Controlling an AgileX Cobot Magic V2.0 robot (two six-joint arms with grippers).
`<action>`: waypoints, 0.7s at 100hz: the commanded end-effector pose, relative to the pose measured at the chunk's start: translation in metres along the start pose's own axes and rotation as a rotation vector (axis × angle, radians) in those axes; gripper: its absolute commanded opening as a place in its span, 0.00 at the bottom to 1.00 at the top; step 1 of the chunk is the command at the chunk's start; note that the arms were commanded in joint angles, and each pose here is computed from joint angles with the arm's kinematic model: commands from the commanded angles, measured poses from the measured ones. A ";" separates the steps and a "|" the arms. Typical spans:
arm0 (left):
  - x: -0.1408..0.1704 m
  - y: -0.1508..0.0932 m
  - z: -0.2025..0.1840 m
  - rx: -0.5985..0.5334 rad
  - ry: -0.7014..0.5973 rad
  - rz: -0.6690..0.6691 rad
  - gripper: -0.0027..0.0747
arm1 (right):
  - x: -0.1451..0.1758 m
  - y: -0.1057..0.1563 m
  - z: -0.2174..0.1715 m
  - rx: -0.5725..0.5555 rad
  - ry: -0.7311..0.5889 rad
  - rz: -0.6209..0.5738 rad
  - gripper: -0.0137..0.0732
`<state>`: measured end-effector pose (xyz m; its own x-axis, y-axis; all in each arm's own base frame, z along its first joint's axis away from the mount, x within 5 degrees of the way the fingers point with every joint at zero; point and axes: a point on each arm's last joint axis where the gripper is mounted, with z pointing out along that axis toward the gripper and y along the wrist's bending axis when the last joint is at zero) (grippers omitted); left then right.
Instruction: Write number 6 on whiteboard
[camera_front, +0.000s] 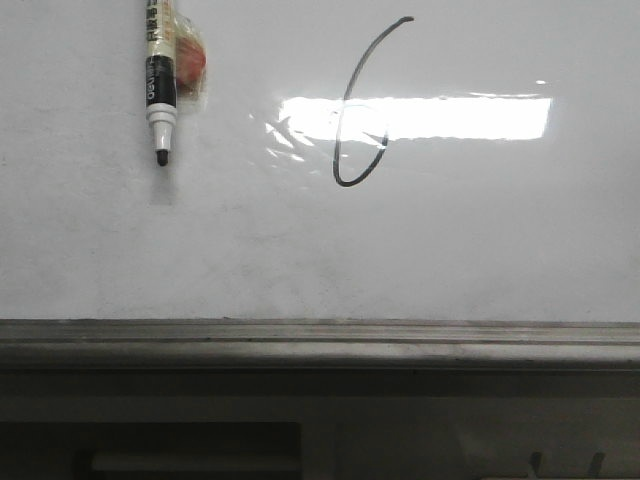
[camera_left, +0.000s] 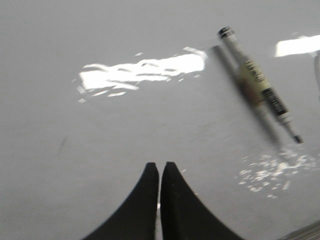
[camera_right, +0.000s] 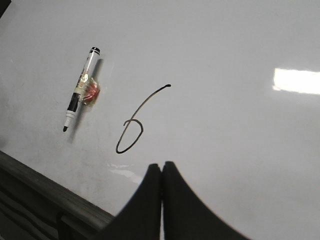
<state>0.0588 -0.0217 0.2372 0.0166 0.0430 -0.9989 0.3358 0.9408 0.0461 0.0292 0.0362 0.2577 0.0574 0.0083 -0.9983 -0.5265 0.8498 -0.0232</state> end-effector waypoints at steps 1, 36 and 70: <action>-0.006 0.007 -0.002 -0.097 -0.072 -0.018 0.01 | -0.012 -0.003 -0.003 0.047 -0.075 0.003 0.10; 0.032 0.013 -0.010 -0.257 -0.131 -0.071 0.01 | -0.012 -0.003 -0.003 0.047 -0.075 0.003 0.10; 0.031 0.013 -0.010 -0.255 -0.136 -0.072 0.01 | -0.012 -0.003 -0.003 0.048 -0.076 0.003 0.10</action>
<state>0.0552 -0.0054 0.2147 0.0766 -0.0356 -0.9964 0.0984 0.9948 -0.0280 0.0292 0.0361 0.2578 0.0582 0.0091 -0.9983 -0.5256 0.8504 -0.0229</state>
